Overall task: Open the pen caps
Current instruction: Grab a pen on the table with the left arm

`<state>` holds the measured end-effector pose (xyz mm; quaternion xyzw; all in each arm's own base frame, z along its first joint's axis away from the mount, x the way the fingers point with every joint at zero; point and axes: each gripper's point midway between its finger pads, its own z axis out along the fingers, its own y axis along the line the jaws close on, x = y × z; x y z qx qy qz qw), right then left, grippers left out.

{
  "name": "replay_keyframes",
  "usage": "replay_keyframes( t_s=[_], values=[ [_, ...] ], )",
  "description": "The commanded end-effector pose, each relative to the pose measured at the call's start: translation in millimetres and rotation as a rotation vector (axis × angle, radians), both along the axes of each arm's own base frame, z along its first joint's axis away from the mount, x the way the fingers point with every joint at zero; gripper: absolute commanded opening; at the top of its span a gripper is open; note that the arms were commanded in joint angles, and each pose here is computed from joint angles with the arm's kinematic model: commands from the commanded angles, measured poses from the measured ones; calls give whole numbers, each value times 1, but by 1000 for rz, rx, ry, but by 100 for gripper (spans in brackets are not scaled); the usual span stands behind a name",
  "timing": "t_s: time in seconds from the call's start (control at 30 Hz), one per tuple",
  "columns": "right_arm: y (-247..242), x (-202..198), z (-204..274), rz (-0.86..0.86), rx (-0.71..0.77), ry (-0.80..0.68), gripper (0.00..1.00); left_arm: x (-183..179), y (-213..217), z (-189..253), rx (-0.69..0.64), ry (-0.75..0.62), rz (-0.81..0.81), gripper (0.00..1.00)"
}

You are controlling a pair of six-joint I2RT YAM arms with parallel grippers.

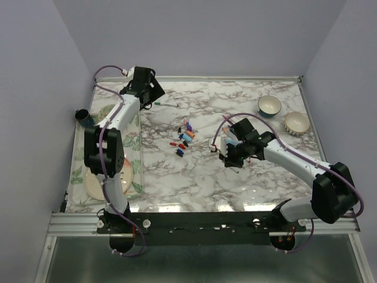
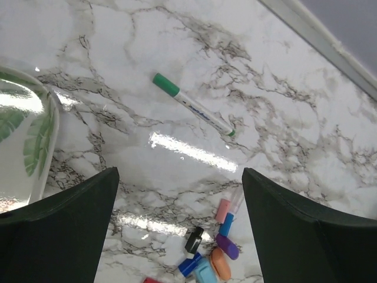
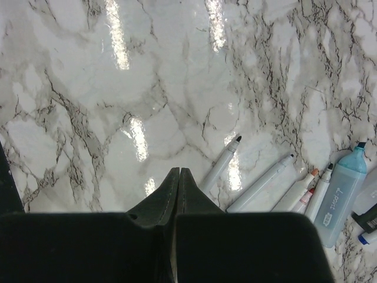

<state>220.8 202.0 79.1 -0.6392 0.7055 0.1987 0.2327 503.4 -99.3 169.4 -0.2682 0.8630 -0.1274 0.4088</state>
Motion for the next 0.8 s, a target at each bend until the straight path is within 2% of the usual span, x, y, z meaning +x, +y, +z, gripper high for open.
replay_keyframes(
  t_s=[0.0, 0.17, 0.23, 0.27, 0.3, 0.37, 0.43, 0.47, 0.77],
  values=[
    [-5, 3, 6, -16, -1, -34, 7, 10, 12, -49, 64, 194, 104, 91],
    [-5, 4, 7, -16, 2, -39, 7, 31, 10, -55, 73, 209, 178, 74],
    [-5, 4, 7, -17, 0, -38, 7, 34, 10, -72, 86, 249, 200, 67],
    [-5, 4, 6, -18, -3, -36, 7, 44, 8, -61, 75, 225, 211, 66],
    [-6, 4, 5, -17, -4, -35, 7, 47, 6, -75, 83, 255, 212, 66],
    [-6, 4, 5, -17, -6, -35, 7, 55, 5, -69, 85, 257, 221, 66],
    [-6, 5, 6, -18, -6, -41, 7, 54, 6, -88, 108, 312, 218, 65],
    [-6, 5, 6, -19, -8, -40, 7, 62, 4, -79, 95, 290, 220, 65],
    [-5, 3, 7, -14, -2, -35, 7, 75, -14, -102, 24, 315, 189, 62]
  ],
)
